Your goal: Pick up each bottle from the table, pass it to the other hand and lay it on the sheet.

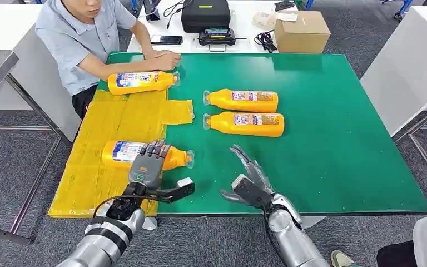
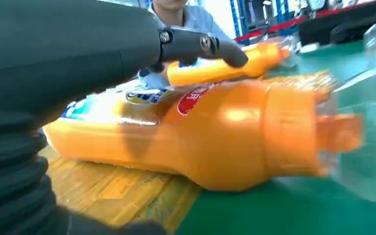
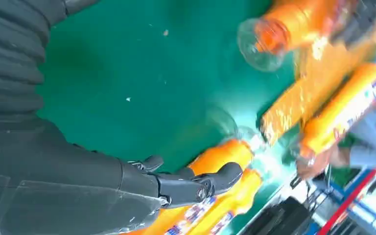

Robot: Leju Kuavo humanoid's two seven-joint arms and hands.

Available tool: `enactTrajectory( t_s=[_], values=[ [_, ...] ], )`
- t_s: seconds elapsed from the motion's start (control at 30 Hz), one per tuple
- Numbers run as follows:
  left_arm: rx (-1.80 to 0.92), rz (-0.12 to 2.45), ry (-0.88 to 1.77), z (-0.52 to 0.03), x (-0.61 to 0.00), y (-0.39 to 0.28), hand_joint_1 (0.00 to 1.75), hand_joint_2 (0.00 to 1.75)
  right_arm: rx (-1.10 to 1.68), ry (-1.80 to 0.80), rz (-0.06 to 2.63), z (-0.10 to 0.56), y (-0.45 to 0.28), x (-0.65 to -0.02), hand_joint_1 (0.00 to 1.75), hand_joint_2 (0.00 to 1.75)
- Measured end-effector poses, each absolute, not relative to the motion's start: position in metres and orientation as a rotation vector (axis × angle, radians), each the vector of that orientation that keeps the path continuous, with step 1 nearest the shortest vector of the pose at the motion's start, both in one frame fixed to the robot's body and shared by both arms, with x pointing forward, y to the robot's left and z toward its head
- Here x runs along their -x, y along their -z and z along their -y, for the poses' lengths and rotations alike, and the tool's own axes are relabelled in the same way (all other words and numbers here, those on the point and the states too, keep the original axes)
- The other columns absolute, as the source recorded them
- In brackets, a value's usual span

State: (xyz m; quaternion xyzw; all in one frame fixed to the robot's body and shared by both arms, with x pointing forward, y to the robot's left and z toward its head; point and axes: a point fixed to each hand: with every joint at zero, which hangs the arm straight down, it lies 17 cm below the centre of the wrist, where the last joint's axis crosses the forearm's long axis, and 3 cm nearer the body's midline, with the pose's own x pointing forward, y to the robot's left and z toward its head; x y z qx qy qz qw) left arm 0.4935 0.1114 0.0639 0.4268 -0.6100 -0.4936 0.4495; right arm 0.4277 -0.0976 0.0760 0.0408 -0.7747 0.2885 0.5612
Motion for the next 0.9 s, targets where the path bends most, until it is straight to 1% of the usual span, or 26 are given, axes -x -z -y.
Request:
enactTrajectory(
  t_s=[0.13, 0.2, 0.23, 0.27, 0.33, 0.37, 0.5, 0.77, 0.9],
  values=[
    [-1.054, 1.637, 1.127, -0.098, -0.475, -0.091, 0.00, 1.75, -0.264, -0.471, 1.717, 0.101, -0.075, -0.427, 0.00, 0.00],
    [-1.054, 1.693, 1.077, -0.095, -0.467, -0.105, 0.00, 1.75, -0.243, -0.424, 1.691, 0.106, -0.072, -0.431, 0.00, 0.00],
    [-1.060, 1.724, 1.046, -0.094, -0.463, -0.113, 0.00, 1.75, -0.213, -0.410, 1.686, 0.110, -0.070, -0.433, 0.00, 1.75],
    [-1.065, 1.750, 1.021, -0.093, -0.460, -0.121, 0.00, 1.75, -0.176, -0.404, 1.686, 0.114, -0.069, -0.435, 0.00, 1.75],
    [-1.061, 1.814, 0.963, -0.089, -0.449, -0.137, 0.00, 1.75, 0.002, -0.437, 1.712, 0.125, -0.073, -0.440, 0.00, 1.75],
    [-1.033, 1.858, 0.921, -0.086, -0.442, -0.146, 0.00, 1.75, 0.126, -0.503, 1.736, 0.130, -0.078, -0.441, 0.00, 1.75],
    [-0.917, 1.999, 0.767, -0.074, -0.414, -0.183, 0.00, 1.75, 0.416, -0.725, 1.775, 0.136, -0.099, -0.438, 0.00, 1.75],
    [-0.853, 2.142, 0.618, -0.070, -0.381, -0.231, 0.00, 1.75, 0.660, -0.875, 1.765, 0.151, -0.112, -0.435, 0.00, 1.75],
    [-0.748, 2.186, 0.504, -0.073, -0.374, -0.243, 0.00, 1.75, 0.772, -0.946, 1.705, 0.161, -0.107, -0.436, 0.00, 1.75]
  ],
)
